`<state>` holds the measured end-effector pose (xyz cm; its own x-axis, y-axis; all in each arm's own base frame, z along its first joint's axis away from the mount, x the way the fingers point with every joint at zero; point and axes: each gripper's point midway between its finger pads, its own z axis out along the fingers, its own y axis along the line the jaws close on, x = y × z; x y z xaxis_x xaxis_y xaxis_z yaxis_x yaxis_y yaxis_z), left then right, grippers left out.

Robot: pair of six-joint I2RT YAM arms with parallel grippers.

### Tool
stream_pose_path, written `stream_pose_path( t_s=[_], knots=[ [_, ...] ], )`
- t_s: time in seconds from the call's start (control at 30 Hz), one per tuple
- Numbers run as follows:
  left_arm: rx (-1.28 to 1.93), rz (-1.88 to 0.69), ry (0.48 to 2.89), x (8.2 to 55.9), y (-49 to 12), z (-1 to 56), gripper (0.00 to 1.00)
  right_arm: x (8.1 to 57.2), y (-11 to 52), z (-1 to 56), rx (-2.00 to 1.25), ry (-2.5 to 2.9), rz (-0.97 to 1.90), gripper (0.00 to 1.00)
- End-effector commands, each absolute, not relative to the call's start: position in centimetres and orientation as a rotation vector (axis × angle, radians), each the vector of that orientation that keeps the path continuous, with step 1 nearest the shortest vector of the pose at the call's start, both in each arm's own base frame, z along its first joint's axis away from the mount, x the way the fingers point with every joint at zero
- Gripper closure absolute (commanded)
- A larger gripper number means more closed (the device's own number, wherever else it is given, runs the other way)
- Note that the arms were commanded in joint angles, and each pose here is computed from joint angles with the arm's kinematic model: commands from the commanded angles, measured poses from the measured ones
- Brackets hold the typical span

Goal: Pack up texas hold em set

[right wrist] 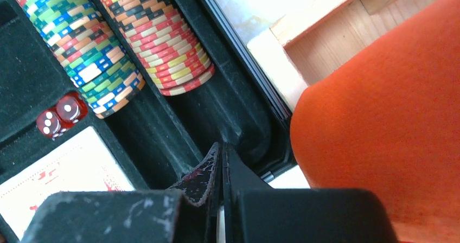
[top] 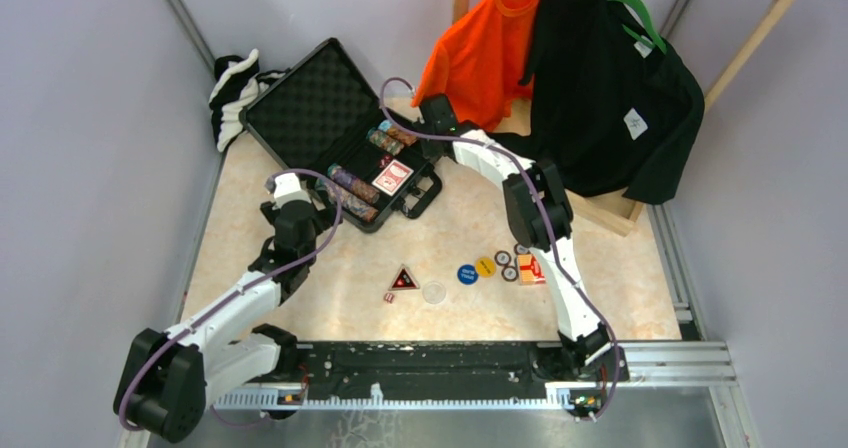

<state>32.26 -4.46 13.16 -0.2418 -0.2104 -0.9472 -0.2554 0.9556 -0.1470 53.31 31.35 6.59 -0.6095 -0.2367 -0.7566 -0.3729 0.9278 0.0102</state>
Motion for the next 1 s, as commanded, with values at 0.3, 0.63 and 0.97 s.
stream_pose_path(
  t_s=[0.3,0.63,0.97],
  knots=[
    [-0.329,-0.109,1.848,32.6,-7.0,12.8,0.0,49.9,29.5,5.3,-0.559,2.422,0.13,1.0],
    [-0.337,-0.13,1.829,32.1,-6.9,13.7,0.0,47.9,28.5,3.7,-0.598,2.498,0.105,1.0],
    [-0.335,-0.166,1.819,31.9,-7.2,14.2,0.0,45.0,27.6,2.5,-0.638,2.536,0.117,1.0]
  ],
)
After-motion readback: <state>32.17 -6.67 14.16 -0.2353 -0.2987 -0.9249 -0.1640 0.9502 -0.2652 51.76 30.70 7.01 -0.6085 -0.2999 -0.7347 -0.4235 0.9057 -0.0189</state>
